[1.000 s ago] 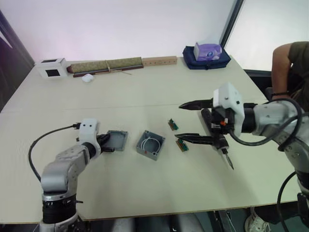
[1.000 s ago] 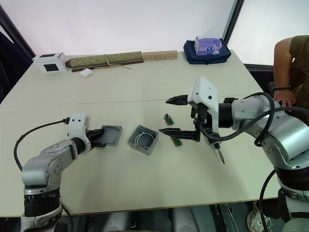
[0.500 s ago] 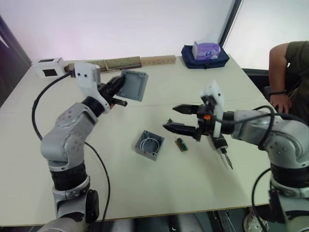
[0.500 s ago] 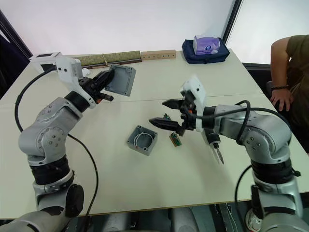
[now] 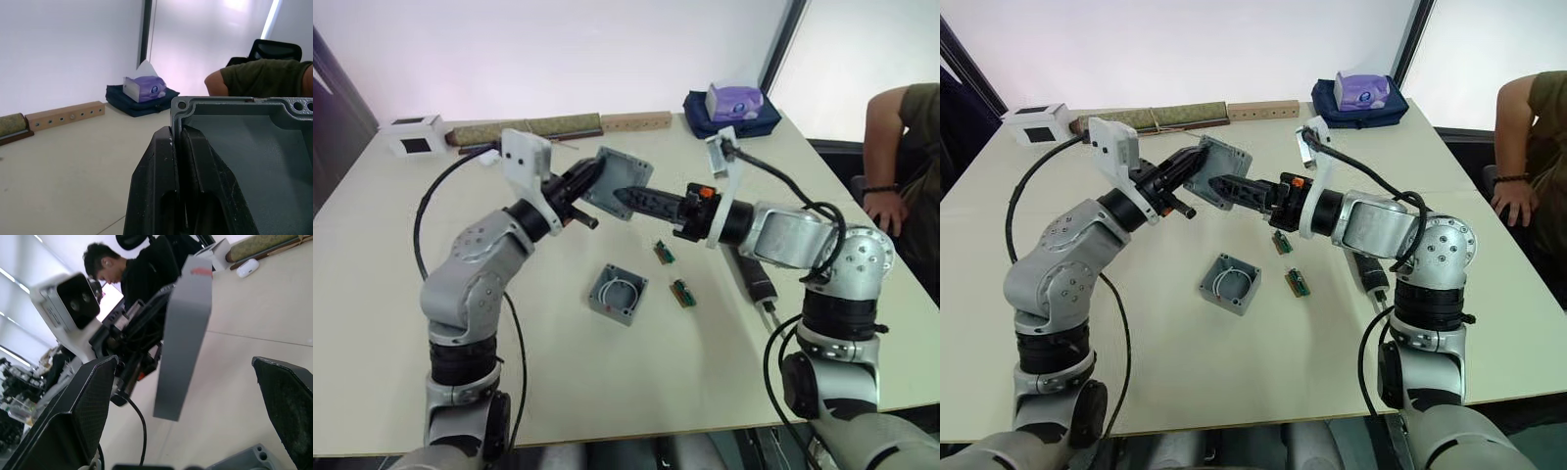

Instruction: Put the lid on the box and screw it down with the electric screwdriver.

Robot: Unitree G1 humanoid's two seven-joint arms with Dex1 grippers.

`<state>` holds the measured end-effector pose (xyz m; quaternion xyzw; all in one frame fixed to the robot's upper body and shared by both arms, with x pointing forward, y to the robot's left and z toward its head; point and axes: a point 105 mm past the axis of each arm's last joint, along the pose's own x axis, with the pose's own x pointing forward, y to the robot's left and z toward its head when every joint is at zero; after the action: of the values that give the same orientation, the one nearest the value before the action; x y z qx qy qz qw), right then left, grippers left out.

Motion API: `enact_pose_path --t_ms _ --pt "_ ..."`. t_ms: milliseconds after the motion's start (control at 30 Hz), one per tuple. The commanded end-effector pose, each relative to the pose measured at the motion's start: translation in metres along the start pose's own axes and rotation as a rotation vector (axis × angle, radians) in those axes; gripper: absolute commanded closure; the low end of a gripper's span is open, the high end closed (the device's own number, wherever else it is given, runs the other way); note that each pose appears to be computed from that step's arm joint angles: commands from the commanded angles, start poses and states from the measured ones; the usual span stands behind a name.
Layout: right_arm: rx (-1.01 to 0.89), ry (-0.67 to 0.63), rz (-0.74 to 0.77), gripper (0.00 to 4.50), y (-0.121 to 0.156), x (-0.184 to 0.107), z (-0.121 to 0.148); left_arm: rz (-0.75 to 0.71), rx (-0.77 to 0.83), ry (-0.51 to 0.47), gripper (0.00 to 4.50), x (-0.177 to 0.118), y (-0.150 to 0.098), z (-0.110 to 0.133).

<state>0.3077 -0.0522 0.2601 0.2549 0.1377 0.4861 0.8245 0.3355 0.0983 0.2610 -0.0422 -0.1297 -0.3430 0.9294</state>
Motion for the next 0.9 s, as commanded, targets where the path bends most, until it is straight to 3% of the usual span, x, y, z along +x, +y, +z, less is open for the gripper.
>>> enact_pose_path --t_ms 33,133,400,567,633,700,900 --pt "-0.001 -0.032 0.044 0.23 0.014 -0.001 0.009 -0.016 0.034 -0.049 4.48 0.000 -0.005 0.012" --pt "-0.002 -0.024 0.043 1.01 0.016 -0.001 0.007 -0.012 0.038 -0.049 4.50 0.000 -0.005 0.012" --pt "-0.010 -0.020 0.047 4.19 0.021 -0.002 0.007 -0.010 0.049 -0.034 4.50 -0.001 -0.002 0.009" --pt "-0.045 -0.032 0.045 4.31 0.023 -0.003 0.010 -0.018 0.065 0.010 4.50 -0.004 0.000 0.003" --pt "-0.110 -0.030 0.030 4.31 0.024 -0.004 0.012 -0.035 0.076 0.031 3.80 -0.008 0.002 0.001" --pt "-0.367 -0.008 -0.017 4.31 0.023 -0.006 0.009 -0.107 0.080 0.084 3.24 -0.018 0.008 0.004" --pt "-1.078 0.081 -0.054 4.31 0.005 -0.009 -0.016 -0.295 0.031 0.331 0.65 -0.058 0.016 -0.004"
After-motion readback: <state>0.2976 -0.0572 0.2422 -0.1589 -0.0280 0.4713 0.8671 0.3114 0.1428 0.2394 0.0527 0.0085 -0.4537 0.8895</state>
